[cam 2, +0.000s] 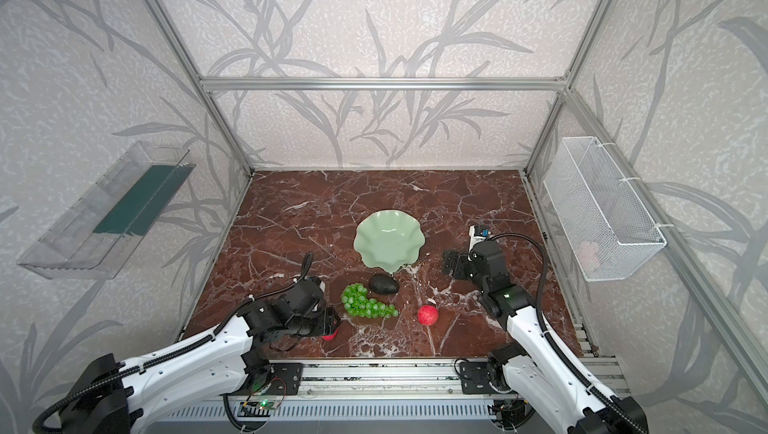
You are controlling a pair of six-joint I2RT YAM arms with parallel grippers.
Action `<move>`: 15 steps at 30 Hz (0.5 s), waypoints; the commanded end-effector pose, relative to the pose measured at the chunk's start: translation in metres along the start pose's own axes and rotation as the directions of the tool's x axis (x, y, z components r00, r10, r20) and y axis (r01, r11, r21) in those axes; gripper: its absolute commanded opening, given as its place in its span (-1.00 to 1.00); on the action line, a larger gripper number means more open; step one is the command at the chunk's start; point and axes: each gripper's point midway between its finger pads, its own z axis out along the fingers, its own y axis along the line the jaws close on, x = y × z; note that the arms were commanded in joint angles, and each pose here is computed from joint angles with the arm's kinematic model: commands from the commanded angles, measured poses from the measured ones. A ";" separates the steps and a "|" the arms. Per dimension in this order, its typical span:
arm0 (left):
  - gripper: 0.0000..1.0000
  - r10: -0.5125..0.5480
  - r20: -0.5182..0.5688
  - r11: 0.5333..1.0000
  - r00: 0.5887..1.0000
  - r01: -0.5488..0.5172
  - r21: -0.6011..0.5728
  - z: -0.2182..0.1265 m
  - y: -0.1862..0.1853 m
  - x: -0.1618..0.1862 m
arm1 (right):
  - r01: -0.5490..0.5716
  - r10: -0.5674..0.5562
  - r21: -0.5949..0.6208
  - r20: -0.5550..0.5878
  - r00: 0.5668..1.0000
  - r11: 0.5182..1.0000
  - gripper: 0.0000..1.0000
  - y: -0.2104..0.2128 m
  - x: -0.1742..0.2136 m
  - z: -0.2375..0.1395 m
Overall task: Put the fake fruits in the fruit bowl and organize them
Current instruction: 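Lower the left gripper onto the red apple nearest it and grasp, then carry the apple with the left gripper into the green bowl and release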
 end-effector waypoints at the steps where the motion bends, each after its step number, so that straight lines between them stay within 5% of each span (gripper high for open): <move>1: 0.21 -0.017 0.013 1.000 1.000 0.017 -0.008 -0.001 0.003 0.000 | -0.012 0.012 -0.015 0.005 1.000 1.000 0.99 0.002 0.003 -0.001; 7: -0.01 -0.019 0.041 1.000 0.999 0.018 0.006 -0.009 -0.002 -0.006 | -0.016 0.016 -0.015 0.008 1.000 1.000 0.99 0.001 0.004 -0.002; 15: -0.03 0.042 0.129 0.998 0.991 -0.048 0.045 -0.042 -0.027 -0.034 | -0.006 0.006 -0.007 0.017 1.000 1.000 0.99 -0.001 0.004 -0.007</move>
